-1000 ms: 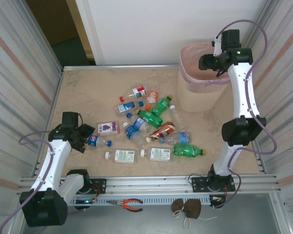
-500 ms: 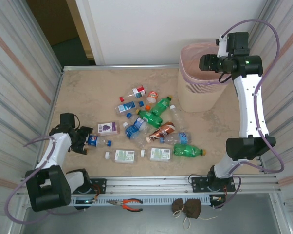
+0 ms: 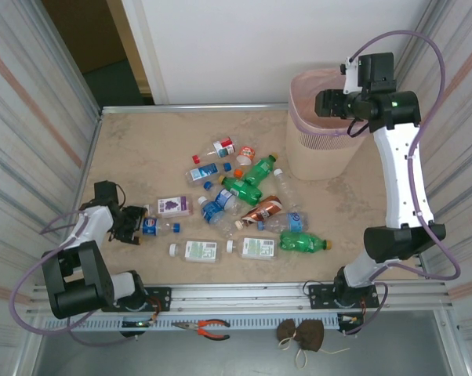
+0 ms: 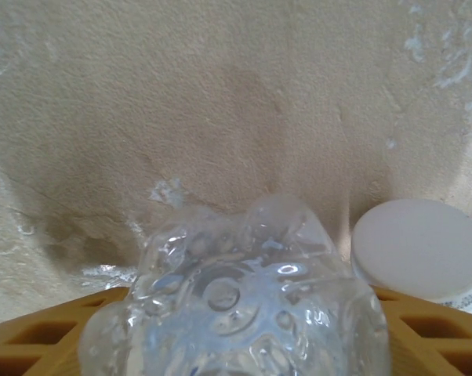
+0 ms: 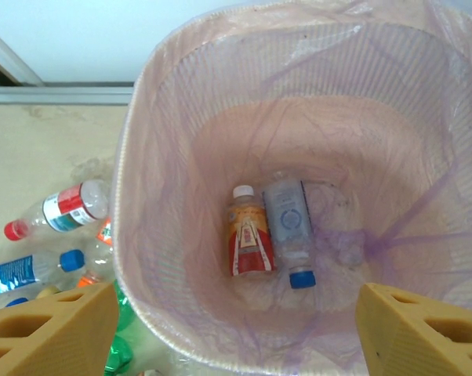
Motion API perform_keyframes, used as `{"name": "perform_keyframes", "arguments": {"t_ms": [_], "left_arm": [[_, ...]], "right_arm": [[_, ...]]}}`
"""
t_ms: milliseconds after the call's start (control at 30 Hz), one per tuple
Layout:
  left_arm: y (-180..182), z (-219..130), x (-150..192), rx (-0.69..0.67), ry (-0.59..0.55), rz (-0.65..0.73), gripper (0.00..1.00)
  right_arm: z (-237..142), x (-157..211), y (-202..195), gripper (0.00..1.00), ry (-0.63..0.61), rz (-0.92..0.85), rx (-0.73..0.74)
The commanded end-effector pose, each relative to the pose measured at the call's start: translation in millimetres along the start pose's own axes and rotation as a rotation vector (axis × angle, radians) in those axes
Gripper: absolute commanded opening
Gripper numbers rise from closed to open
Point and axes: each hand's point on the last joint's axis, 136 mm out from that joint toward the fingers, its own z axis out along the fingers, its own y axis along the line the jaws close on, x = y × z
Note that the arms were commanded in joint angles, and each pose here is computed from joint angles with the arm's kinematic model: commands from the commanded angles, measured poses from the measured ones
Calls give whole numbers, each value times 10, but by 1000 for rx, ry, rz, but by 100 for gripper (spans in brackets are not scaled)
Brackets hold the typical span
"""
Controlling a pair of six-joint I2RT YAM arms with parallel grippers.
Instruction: Put the plastic bottles in the bin
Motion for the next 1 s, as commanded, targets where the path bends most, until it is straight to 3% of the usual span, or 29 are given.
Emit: {"name": "perform_keyframes", "arguments": {"t_ms": [0,300,400,767,967], "left_arm": [[-43,-69,-19,27,-5,25,64],[-138,-372,57,110,-36,127,57],[-276,-566,99,196,-60,203,56],[-1065,-1519,669,682,-163,708,51],[-1375,-1933,1237,931,-64,942,52]], "right_arm": [[-220,24,33,78,-23,14,15],[-401,118,351,78,-47,10,-88],[-449,177,520,78,-52,3,-156],[-556,576,1360,78,-27,-7,-505],[-593,791,1741,78,-7,-53,-592]]}}
